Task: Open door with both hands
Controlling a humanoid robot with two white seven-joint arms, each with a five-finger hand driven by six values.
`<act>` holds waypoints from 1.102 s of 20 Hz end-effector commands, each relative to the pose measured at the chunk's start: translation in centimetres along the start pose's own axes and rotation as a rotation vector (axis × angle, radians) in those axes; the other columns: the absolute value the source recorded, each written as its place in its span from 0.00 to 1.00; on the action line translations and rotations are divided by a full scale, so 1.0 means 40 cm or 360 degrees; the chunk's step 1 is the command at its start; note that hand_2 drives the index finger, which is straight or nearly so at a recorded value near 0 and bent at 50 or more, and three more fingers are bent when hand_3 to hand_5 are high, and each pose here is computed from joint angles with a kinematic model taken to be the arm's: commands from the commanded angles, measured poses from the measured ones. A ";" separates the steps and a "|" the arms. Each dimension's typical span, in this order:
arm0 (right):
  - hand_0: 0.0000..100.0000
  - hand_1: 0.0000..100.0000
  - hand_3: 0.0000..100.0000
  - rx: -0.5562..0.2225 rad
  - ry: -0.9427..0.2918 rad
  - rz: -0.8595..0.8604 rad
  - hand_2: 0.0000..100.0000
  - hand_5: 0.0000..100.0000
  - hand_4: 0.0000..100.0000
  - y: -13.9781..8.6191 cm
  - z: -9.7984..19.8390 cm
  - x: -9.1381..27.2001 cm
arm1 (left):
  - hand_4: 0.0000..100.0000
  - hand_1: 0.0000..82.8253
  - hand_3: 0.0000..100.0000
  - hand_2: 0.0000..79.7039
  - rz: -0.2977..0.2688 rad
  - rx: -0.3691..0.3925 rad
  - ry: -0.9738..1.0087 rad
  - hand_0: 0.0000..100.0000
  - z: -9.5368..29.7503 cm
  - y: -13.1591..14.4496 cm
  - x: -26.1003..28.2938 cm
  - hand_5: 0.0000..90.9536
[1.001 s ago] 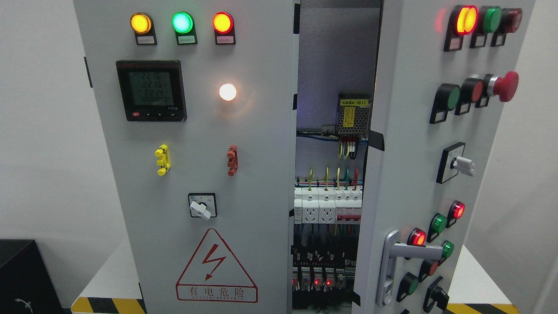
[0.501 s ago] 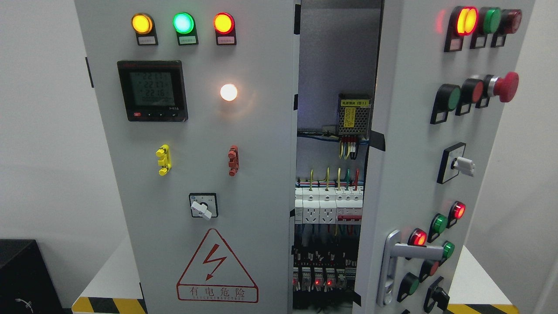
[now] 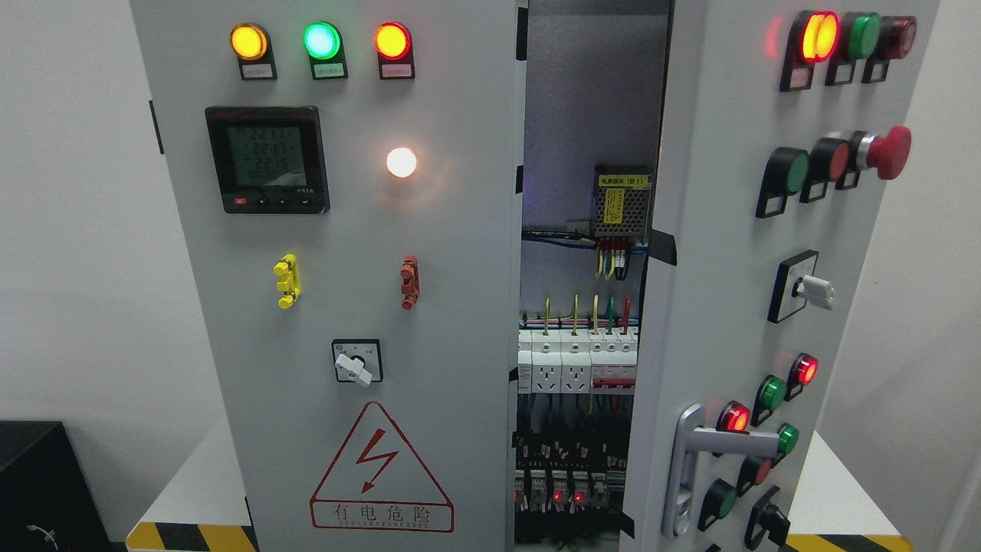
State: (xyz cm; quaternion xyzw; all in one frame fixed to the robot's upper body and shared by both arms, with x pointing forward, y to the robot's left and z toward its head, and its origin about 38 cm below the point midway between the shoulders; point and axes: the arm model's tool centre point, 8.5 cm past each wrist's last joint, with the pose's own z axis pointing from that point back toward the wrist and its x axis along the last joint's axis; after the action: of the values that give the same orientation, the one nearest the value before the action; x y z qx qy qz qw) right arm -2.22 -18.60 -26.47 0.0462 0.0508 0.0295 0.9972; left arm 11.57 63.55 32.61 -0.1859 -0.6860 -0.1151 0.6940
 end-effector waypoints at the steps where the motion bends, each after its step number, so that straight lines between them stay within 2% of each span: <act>1: 0.00 0.00 0.00 0.0000 -0.0001 -0.0005 0.00 0.00 0.00 0.001 0.000 0.000 | 0.00 0.00 0.00 0.00 -0.0276 -0.0644 -0.0112 0.00 -0.337 -0.094 0.130 0.00; 4: 0.00 0.00 0.00 0.0000 -0.0001 -0.0005 0.00 0.00 0.00 0.001 0.000 0.000 | 0.00 0.00 0.00 0.00 -0.0307 -0.0712 -0.0121 0.00 -0.386 -0.101 0.107 0.00; 7: 0.00 0.00 0.00 0.0000 -0.0001 -0.0005 0.00 0.00 0.00 0.001 0.000 0.000 | 0.00 0.00 0.00 0.00 -0.0242 -0.0840 -0.0053 0.00 -0.469 -0.120 0.088 0.00; 10: 0.00 0.00 0.00 -0.0002 -0.0001 -0.0005 0.00 0.00 0.00 -0.002 0.000 0.000 | 0.00 0.00 0.00 0.00 -0.0241 -0.0986 0.0050 0.00 -0.564 -0.149 0.104 0.00; 13: 0.00 0.00 0.00 0.0000 -0.0001 -0.0005 0.00 0.00 0.00 0.001 0.000 0.000 | 0.00 0.00 0.00 0.00 -0.0225 -0.1037 0.0107 0.00 -0.589 -0.163 0.094 0.00; 15: 0.00 0.00 0.00 0.0000 -0.0001 -0.0005 0.00 0.00 0.00 0.001 0.000 0.000 | 0.00 0.00 0.00 0.00 -0.0254 -0.1060 0.0065 0.00 -0.598 -0.172 0.121 0.00; 19: 0.00 0.00 0.00 0.0000 -0.0001 -0.0005 0.00 0.00 0.00 0.001 0.000 0.000 | 0.00 0.00 0.00 0.00 -0.0284 -0.1250 0.0047 0.00 -0.679 -0.241 0.162 0.00; 22: 0.00 0.00 0.00 0.0000 -0.0001 -0.0005 0.00 0.00 0.00 0.001 0.000 0.000 | 0.00 0.00 0.00 0.00 -0.0274 -0.1338 0.0020 0.00 -0.716 -0.277 0.197 0.00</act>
State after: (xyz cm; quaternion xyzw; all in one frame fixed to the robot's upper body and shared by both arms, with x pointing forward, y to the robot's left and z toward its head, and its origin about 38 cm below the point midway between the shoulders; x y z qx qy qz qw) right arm -2.22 -18.59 -26.47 0.0463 0.0508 0.0295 0.9972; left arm 29.99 47.87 45.76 -0.3201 -0.7045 -0.4088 0.4838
